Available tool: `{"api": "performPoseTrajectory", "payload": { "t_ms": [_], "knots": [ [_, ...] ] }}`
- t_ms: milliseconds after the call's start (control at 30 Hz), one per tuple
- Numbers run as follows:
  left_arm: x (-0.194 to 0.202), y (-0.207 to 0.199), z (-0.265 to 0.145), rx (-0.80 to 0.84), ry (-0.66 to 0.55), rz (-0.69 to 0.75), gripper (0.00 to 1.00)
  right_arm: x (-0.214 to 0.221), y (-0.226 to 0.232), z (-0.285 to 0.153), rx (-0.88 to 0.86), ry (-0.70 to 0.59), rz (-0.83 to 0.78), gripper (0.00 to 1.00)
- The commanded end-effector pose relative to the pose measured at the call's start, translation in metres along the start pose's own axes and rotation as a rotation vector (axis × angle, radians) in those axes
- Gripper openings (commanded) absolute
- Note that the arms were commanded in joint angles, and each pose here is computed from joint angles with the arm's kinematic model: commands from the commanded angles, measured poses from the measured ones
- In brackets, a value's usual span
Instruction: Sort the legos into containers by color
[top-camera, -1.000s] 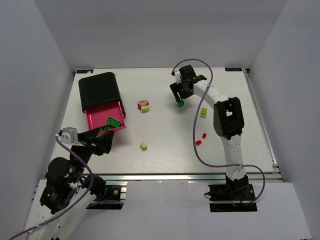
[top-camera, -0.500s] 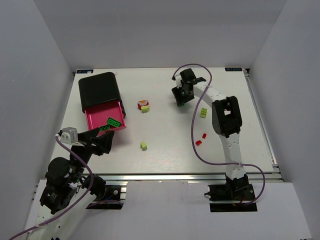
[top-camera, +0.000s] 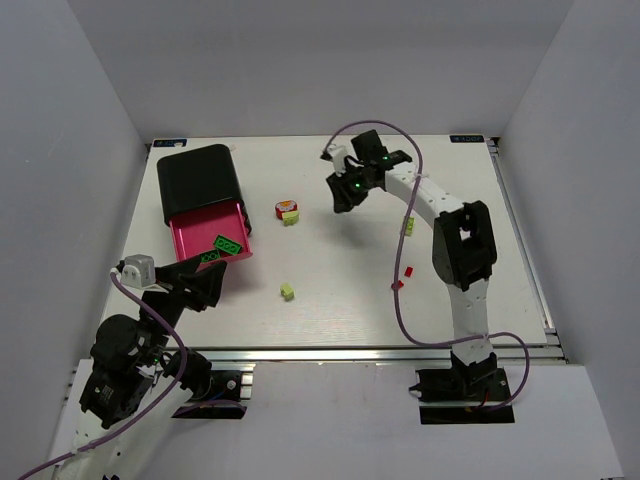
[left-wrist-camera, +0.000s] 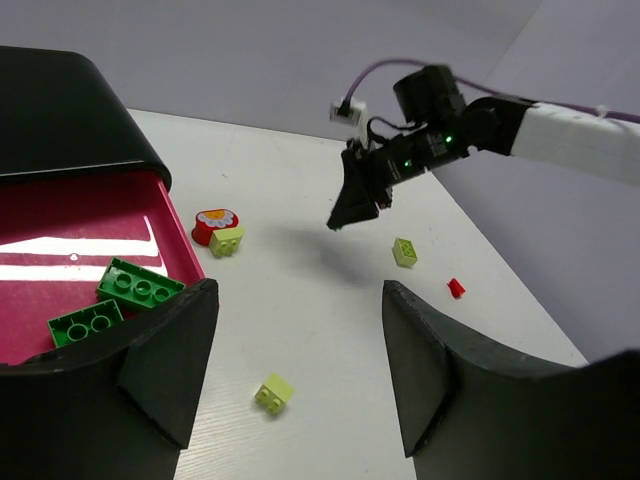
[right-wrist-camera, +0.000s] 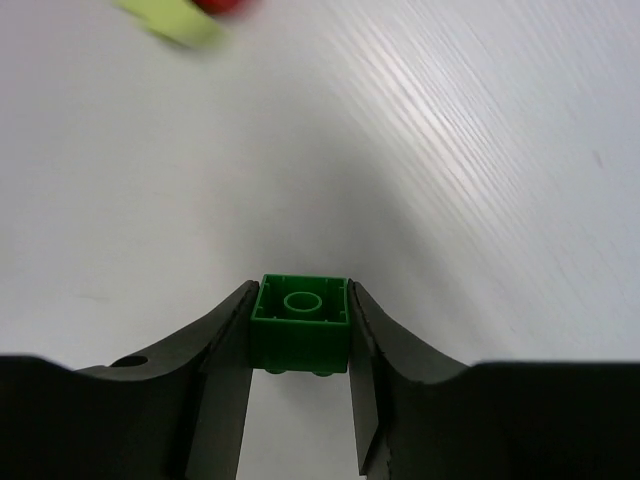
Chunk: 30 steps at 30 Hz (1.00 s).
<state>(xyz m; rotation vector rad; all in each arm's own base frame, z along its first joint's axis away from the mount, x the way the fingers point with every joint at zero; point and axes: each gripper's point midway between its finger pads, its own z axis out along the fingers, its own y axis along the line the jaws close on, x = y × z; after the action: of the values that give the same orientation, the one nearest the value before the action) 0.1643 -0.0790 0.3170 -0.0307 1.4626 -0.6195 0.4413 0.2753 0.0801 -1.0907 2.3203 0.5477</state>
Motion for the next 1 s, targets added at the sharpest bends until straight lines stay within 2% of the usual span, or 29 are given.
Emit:
{"api": "performPoseTrajectory", "payload": {
  "t_ms": [0, 33, 100, 133, 167, 200, 233, 300, 367, 400, 533, 633, 700, 767, 800, 900, 967],
  "knots": [
    [-0.002, 0.001, 0.0, -0.008, -0.012, 0.0, 0.74, -0.089, 0.101, -0.058, -0.201, -0.255, -0.279, 0.0],
    [-0.002, 0.002, 0.0, -0.011, -0.013, -0.002, 0.73, -0.098, 0.135, -0.056, -0.25, -0.269, -0.317, 0.0],
    [-0.002, 0.004, 0.0, -0.023, -0.015, -0.006, 0.68, -0.113, 0.158, -0.056, -0.295, -0.294, -0.334, 0.0],
    [-0.003, 0.005, 0.0, -0.029, -0.017, -0.007, 0.66, -0.134, 0.189, -0.063, -0.329, -0.338, -0.366, 0.0],
    [-0.002, 0.006, 0.0, -0.035, -0.013, -0.009, 0.62, -0.142, 0.2, -0.065, -0.34, -0.349, -0.375, 0.0],
    [-0.003, 0.008, 0.0, -0.047, -0.018, -0.012, 0.49, -0.145, 0.215, -0.053, -0.357, -0.341, -0.382, 0.0],
    [-0.003, 0.009, -0.001, -0.054, -0.018, -0.013, 0.43, -0.166, 0.227, -0.063, -0.357, -0.395, -0.402, 0.0],
    [-0.003, 0.012, -0.001, -0.07, -0.018, -0.019, 0.38, -0.179, 0.255, -0.056, -0.36, -0.446, -0.421, 0.0],
    [-0.002, 0.014, -0.001, -0.083, -0.014, -0.023, 0.39, -0.183, 0.274, -0.046, -0.351, -0.469, -0.419, 0.0],
    [-0.002, 0.015, -0.001, -0.088, -0.015, -0.023, 0.4, -0.196, 0.278, -0.044, -0.33, -0.522, -0.422, 0.0],
    [-0.002, 0.019, -0.001, -0.111, -0.014, -0.025, 0.54, -0.221, 0.288, -0.028, -0.247, -0.601, -0.39, 0.0],
    [-0.001, 0.02, -0.001, -0.121, -0.011, -0.026, 0.58, -0.23, 0.293, -0.015, -0.207, -0.634, -0.373, 0.0],
    [-0.001, 0.021, 0.0, -0.125, -0.01, -0.027, 0.59, -0.226, 0.297, -0.002, -0.202, -0.622, -0.371, 0.15],
    [0.0, 0.021, 0.001, -0.127, -0.005, -0.028, 0.6, -0.227, 0.294, 0.005, -0.179, -0.628, -0.372, 0.26],
    [0.0, 0.021, 0.001, -0.129, -0.004, -0.029, 0.61, -0.227, 0.298, 0.009, -0.178, -0.628, -0.377, 0.42],
    [0.003, 0.021, 0.003, -0.13, 0.01, -0.03, 0.68, -0.227, 0.297, 0.012, -0.167, -0.624, -0.377, 0.66],
    [0.006, 0.02, 0.004, -0.124, 0.022, -0.032, 0.72, -0.227, 0.3, 0.006, -0.17, -0.625, -0.381, 0.71]
  ]
}}
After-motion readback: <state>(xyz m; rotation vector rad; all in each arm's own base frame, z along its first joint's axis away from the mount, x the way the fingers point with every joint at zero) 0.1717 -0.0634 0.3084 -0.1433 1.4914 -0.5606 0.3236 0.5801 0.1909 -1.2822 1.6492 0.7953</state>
